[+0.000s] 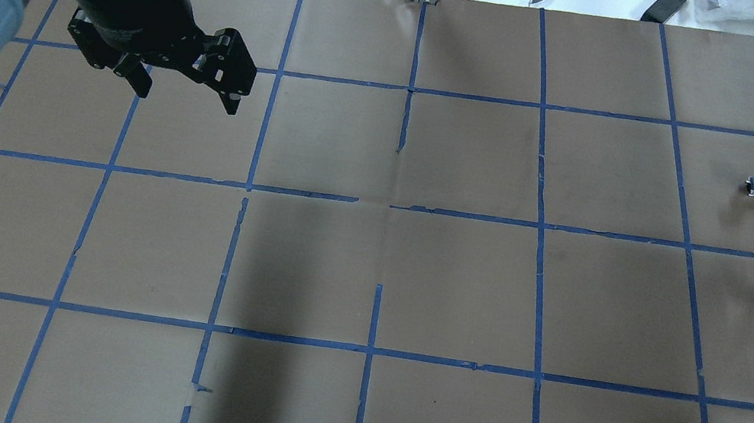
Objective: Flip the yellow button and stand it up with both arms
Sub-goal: 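Lower the button upright onto the table with the right gripper and release it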
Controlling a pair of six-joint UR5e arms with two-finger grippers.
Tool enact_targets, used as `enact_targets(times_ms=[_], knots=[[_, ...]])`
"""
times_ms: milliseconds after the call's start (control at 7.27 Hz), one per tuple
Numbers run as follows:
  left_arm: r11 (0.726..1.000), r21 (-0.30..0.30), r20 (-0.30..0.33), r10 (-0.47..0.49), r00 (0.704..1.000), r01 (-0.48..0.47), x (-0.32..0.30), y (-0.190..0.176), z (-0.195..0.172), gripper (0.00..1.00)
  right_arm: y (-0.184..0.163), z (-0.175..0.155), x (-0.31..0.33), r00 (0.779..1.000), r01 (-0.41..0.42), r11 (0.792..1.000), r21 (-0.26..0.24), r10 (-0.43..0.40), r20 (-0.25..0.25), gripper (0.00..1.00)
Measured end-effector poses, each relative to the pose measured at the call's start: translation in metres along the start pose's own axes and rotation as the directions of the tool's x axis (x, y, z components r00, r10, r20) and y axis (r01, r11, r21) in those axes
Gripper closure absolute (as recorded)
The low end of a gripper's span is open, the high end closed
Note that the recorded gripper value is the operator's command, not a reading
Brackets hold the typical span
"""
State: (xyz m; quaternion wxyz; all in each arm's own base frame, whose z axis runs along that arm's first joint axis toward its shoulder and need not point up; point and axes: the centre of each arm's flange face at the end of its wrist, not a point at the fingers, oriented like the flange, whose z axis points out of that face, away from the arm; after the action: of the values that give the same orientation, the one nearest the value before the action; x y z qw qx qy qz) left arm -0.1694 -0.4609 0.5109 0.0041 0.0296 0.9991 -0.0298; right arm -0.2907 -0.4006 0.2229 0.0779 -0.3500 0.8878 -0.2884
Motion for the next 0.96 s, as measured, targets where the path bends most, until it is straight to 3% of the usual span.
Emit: enact_targets(times_ms=[413, 550, 826, 963], knots=[[1.000, -0.005, 0.001, -0.014, 1.000, 0.014, -0.007, 0.005, -0.001, 0.00, 0.012, 0.001, -0.005, 1.000, -0.009, 1.000, 0.017, 0.009, -0.009, 0.78], [1.000, -0.007, 0.000, -0.016, 1.000, 0.016, -0.008, 0.006, 0.001, 0.00, 0.014, 0.001, -0.005, 1.000, -0.015, 1.000, 0.017, 0.015, -0.009, 0.58], [1.000, -0.007, 0.000, -0.018, 1.000, 0.018, -0.009, 0.008, 0.002, 0.00, 0.017, 0.000, -0.005, 1.000, -0.021, 1.000, 0.012, 0.021, -0.009, 0.44], [1.000, -0.007, 0.000, -0.019, 1.000, 0.019, -0.009, 0.008, 0.001, 0.00, 0.019, 0.001, -0.006, 1.000, -0.028, 1.000, 0.009, 0.028, -0.005, 0.25]])
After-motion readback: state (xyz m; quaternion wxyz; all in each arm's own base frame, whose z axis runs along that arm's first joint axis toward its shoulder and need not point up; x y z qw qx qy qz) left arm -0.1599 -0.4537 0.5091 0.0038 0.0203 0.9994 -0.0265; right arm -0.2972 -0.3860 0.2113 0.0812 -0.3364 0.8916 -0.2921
